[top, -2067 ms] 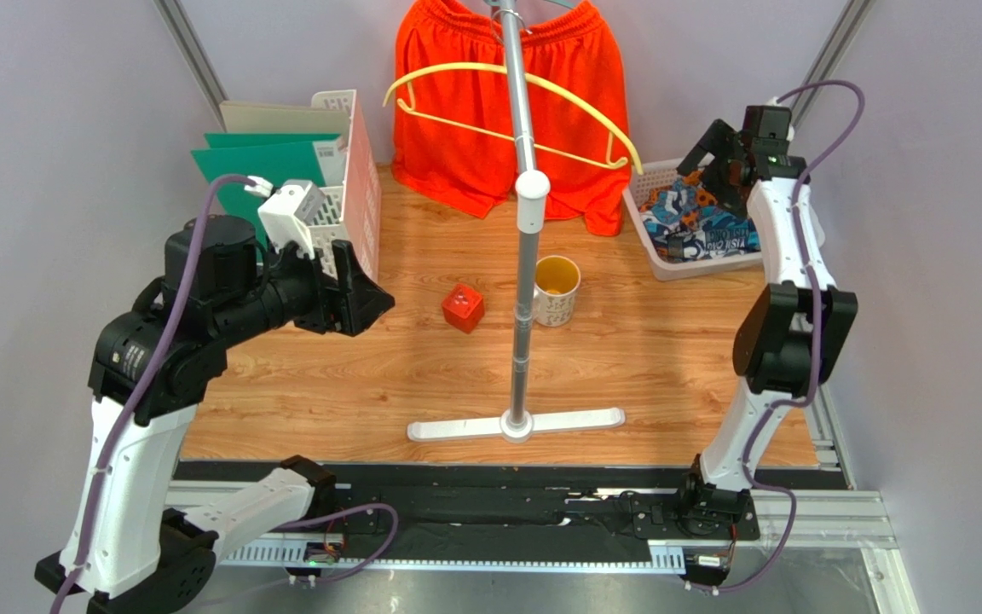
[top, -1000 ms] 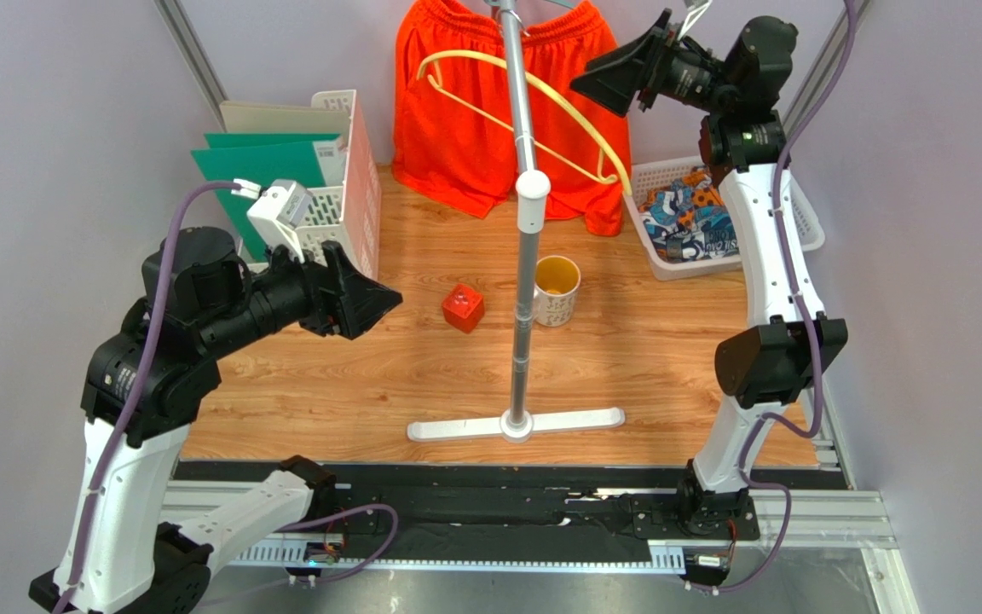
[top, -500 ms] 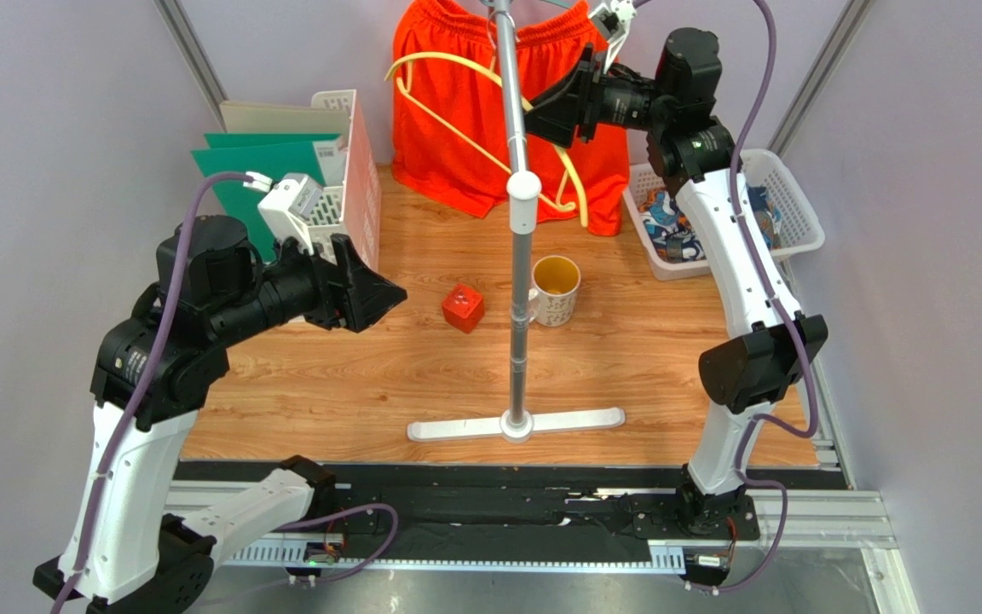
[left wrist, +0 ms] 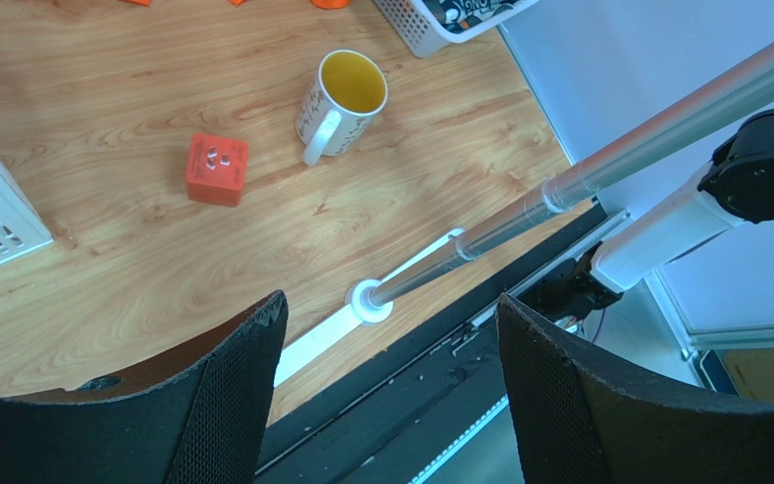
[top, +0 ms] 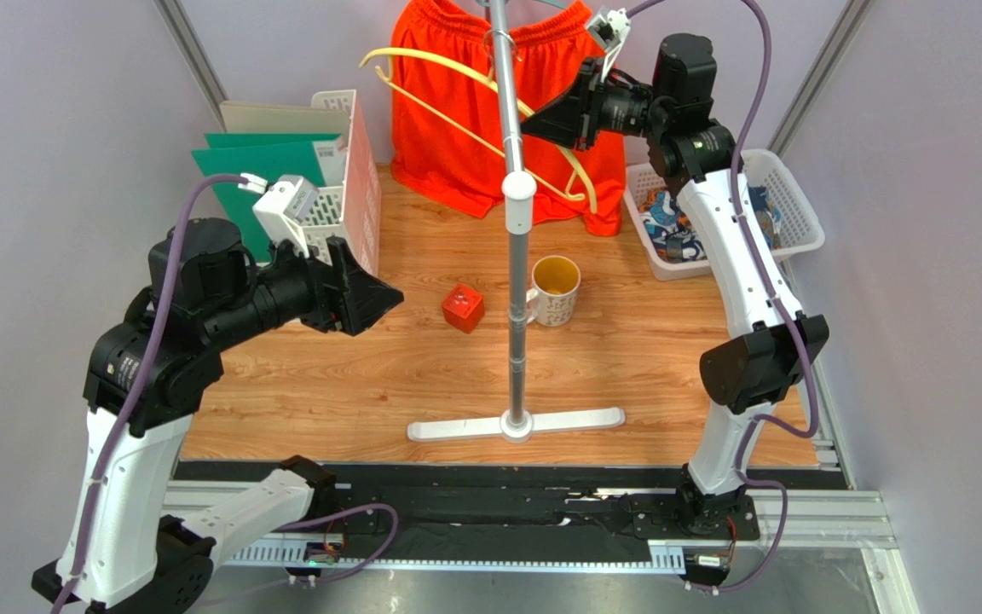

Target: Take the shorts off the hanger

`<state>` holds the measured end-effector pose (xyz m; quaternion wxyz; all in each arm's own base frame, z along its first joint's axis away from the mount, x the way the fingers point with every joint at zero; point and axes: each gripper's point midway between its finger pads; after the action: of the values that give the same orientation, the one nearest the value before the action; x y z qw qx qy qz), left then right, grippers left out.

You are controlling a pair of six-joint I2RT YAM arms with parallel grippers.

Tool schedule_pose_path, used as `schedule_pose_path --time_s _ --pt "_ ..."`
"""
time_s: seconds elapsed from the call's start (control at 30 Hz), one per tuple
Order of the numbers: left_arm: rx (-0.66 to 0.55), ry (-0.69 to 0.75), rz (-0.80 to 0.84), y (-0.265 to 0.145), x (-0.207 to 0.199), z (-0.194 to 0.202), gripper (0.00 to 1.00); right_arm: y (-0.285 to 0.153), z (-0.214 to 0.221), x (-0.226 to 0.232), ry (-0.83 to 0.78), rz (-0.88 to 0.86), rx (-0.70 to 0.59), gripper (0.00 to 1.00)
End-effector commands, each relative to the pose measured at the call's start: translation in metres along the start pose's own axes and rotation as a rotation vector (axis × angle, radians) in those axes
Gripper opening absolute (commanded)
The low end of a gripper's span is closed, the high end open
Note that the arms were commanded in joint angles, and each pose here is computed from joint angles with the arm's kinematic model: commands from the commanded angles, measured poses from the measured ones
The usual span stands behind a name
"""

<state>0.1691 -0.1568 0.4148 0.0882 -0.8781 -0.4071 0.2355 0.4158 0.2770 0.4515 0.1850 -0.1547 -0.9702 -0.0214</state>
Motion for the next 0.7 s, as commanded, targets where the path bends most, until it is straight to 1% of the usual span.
schedule_pose_path --time_s 0.0,0.13,0.2,0.23,0.3,0.33,0.53,0.63,0.67 --pt "-0.010 0.042 0.013 -0.007 -0.004 -0.004 0.80 -0.011 -0.009 0.027 -0.081 -0.029 -0.008 0.00" --pt "0.009 0.052 0.019 -0.003 -0.004 -0.004 0.79 -0.018 -0.006 0.041 -0.076 -0.047 0.003 0.00" --pt "0.008 0.059 0.025 -0.003 -0.005 -0.007 0.80 -0.026 -0.008 0.054 -0.094 -0.055 0.001 0.00" --pt "0.014 0.065 0.026 -0.002 -0.005 -0.007 0.79 -0.027 -0.001 0.055 -0.080 -0.053 0.012 0.00" --pt "0.010 0.081 0.029 -0.002 -0.006 -0.011 0.79 -0.037 -0.003 0.068 -0.107 -0.050 0.003 0.00" --pt "0.019 0.093 0.021 0.000 -0.003 -0.010 0.79 -0.038 0.003 0.068 -0.094 -0.046 0.013 0.00" --pt "0.008 0.107 0.031 0.002 -0.006 -0.018 0.80 -0.053 0.017 0.095 -0.064 -0.087 0.051 0.00" --pt "0.014 0.101 0.039 0.004 -0.007 -0.017 0.80 -0.060 0.021 0.100 -0.050 -0.062 0.049 0.00" --pt "0.018 0.097 0.041 0.005 -0.007 -0.016 0.80 -0.060 0.028 0.095 -0.031 -0.041 0.051 0.00"
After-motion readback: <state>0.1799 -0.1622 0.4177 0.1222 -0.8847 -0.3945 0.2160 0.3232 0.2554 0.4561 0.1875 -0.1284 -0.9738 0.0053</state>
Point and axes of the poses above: each gripper's point midway between its finger pads, its own y axis out along the fingers, its own x axis along the line the jaws close on, z = x × y, and after that the axes turned 7 degrees about y, right-handed
